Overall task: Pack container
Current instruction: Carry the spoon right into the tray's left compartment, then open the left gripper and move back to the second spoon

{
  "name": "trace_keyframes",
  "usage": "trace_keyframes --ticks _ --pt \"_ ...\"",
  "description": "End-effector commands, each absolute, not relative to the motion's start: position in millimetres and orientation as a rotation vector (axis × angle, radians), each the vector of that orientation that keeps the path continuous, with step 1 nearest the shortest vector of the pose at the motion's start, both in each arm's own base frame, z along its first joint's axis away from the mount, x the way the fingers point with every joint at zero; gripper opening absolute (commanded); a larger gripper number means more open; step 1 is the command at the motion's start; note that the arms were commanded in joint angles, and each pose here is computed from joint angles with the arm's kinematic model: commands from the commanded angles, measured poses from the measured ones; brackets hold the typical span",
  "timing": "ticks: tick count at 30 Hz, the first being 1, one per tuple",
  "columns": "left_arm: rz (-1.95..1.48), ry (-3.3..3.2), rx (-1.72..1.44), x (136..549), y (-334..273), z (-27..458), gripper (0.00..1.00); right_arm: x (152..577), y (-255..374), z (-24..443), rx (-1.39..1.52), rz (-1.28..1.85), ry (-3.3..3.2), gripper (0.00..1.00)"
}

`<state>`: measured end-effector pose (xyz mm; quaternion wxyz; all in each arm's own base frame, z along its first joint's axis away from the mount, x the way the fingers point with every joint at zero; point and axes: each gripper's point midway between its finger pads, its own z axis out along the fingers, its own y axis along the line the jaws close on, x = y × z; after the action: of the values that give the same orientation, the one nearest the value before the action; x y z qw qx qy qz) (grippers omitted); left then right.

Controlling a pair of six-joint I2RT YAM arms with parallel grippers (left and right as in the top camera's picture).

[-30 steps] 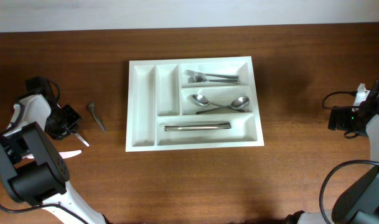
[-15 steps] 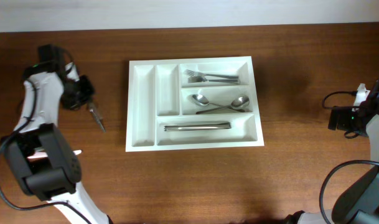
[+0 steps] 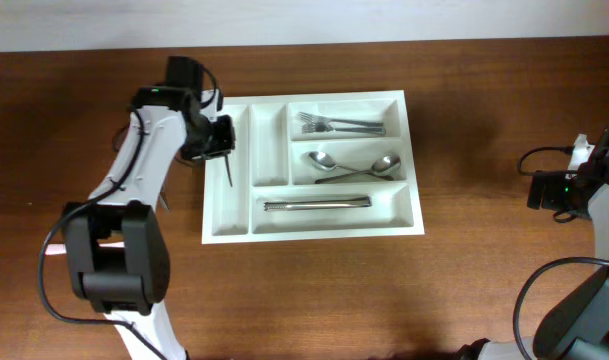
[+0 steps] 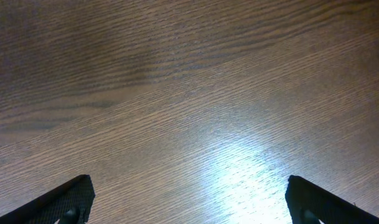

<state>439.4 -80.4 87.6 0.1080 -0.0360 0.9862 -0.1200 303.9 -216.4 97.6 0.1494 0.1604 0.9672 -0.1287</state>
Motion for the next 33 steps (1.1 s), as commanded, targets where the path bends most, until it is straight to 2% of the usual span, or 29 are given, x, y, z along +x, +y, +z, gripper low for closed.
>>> trace_keyframes --ticks 1,3,6,13,17,19,20,21,27,33 --pt "-0.31 2.856 -0.076 445 -77 104 0.06 303 -217 98 0.48 -0.379 2.776 0.99" --pt "-0.309 2.856 -0.08 445 -76 104 0.1 303 -217 98 0.48 -0.379 2.776 0.99" --pt "-0.308 2.855 -0.082 445 -75 104 0.21 303 -217 98 0.48 -0.379 2.776 0.99" --pt "-0.303 2.853 -0.05 445 -75 104 0.56 303 -217 98 0.48 -0.379 2.776 0.99" --pt "-0.285 2.843 -0.027 448 -73 106 0.63 303 -217 98 0.48 -0.379 2.776 0.99" --pt "-0.278 2.822 -0.021 453 -70 112 0.77 303 -217 98 0.48 -0.379 2.776 0.99" --pt "-0.277 2.811 -0.027 456 -68 117 0.93 303 -217 98 0.48 -0.379 2.776 0.99" --pt "-0.277 2.795 -0.037 460 -65 123 0.99 303 -217 98 0.48 -0.379 2.776 0.99" --pt "-0.256 2.739 -0.163 473 -23 155 0.99 303 -217 98 0.48 -0.379 2.776 0.99" --pt "-0.243 2.791 -0.509 450 38 148 0.99 303 -217 98 0.48 -0.379 2.776 0.99"
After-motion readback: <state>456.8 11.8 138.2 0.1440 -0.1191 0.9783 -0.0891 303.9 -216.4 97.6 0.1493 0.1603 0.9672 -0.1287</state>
